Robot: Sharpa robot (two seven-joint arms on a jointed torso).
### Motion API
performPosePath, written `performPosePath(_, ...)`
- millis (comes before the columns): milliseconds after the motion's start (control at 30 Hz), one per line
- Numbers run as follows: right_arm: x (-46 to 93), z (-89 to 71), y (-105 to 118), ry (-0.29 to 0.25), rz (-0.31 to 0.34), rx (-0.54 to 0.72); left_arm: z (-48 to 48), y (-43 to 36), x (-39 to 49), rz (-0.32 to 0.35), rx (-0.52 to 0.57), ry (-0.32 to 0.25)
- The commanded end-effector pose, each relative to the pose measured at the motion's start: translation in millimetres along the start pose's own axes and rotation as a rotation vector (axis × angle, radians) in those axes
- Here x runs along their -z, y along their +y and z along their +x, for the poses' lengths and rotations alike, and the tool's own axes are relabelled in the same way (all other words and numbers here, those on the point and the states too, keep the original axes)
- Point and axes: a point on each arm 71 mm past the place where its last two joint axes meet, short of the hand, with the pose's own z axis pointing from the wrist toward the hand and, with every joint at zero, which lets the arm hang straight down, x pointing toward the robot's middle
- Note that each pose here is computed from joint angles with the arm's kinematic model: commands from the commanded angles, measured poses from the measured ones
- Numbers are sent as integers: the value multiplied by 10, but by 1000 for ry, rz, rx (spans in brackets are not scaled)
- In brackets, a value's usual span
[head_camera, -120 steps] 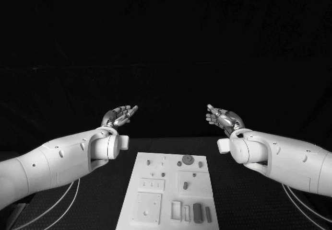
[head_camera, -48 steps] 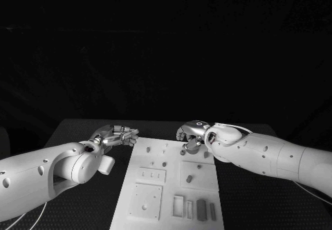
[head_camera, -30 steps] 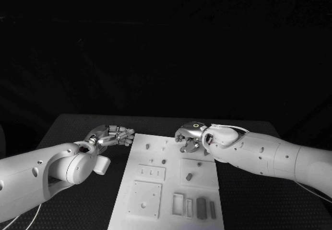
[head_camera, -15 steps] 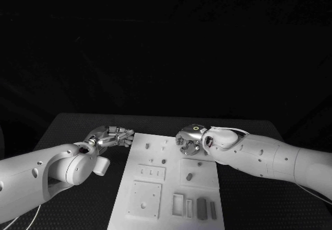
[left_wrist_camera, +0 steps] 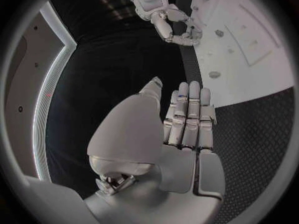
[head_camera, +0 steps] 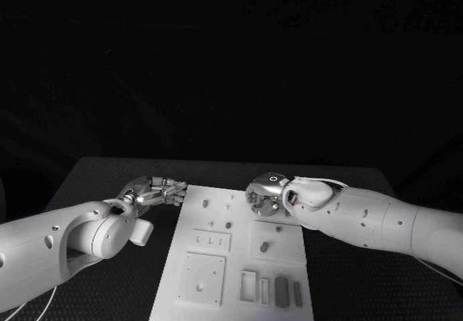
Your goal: Assemble the parts on the task board
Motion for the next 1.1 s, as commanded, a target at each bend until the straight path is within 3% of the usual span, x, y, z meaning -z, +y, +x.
performPosePath(33,34,153,8,75,1,18,12,-8,-1,5,1,18)
performPosePath(667,47,205,15,90,7,37,7,9,-6,-1,3,18)
performPosePath(1100,45,156,56,21,9,66,8,13,-4,-2,4,18)
